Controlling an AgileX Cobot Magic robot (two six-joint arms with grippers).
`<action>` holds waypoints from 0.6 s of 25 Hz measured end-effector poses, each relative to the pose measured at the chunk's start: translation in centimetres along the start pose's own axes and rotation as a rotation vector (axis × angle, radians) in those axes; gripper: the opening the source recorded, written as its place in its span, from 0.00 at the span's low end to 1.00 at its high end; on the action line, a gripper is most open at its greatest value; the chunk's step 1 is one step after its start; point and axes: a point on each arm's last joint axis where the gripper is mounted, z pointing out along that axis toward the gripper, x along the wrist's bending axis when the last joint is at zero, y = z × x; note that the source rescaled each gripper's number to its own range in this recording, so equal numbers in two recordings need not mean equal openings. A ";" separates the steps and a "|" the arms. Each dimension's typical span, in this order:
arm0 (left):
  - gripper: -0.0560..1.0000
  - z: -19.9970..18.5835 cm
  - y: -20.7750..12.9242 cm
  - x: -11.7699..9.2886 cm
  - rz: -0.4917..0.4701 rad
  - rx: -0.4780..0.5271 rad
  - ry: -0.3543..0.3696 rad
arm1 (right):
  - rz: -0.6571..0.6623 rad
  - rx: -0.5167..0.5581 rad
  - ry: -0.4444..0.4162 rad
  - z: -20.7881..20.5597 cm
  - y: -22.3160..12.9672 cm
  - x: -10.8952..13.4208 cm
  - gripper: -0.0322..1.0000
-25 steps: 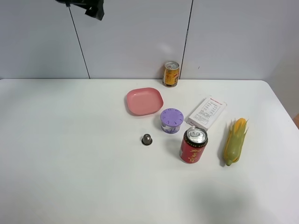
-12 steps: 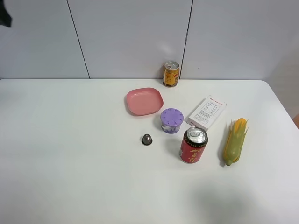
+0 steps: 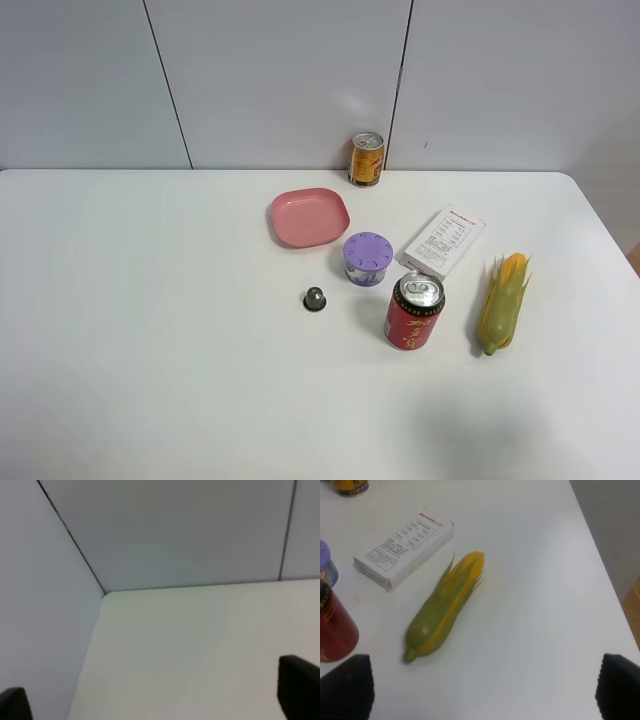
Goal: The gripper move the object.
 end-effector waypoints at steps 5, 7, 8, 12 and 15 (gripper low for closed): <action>1.00 -5.2 -4.9 -0.4 -0.078 -0.104 -0.023 | 0.000 0.000 0.000 0.0 0.0 0.0 1.00; 1.00 -6.6 -6.8 -0.6 -0.086 -0.145 -0.026 | 0.000 0.000 0.000 0.0 0.0 0.0 1.00; 1.00 -6.8 -7.7 -0.7 -0.087 -0.149 -0.026 | 0.000 0.000 0.000 0.0 0.0 0.0 1.00; 1.00 -7.1 -11.1 -1.1 -0.089 -0.158 -0.027 | 0.000 0.000 0.000 0.0 0.0 0.0 1.00; 1.00 -6.7 -13.3 -1.6 -0.104 -0.146 -0.049 | 0.000 0.000 0.000 0.0 0.0 0.0 1.00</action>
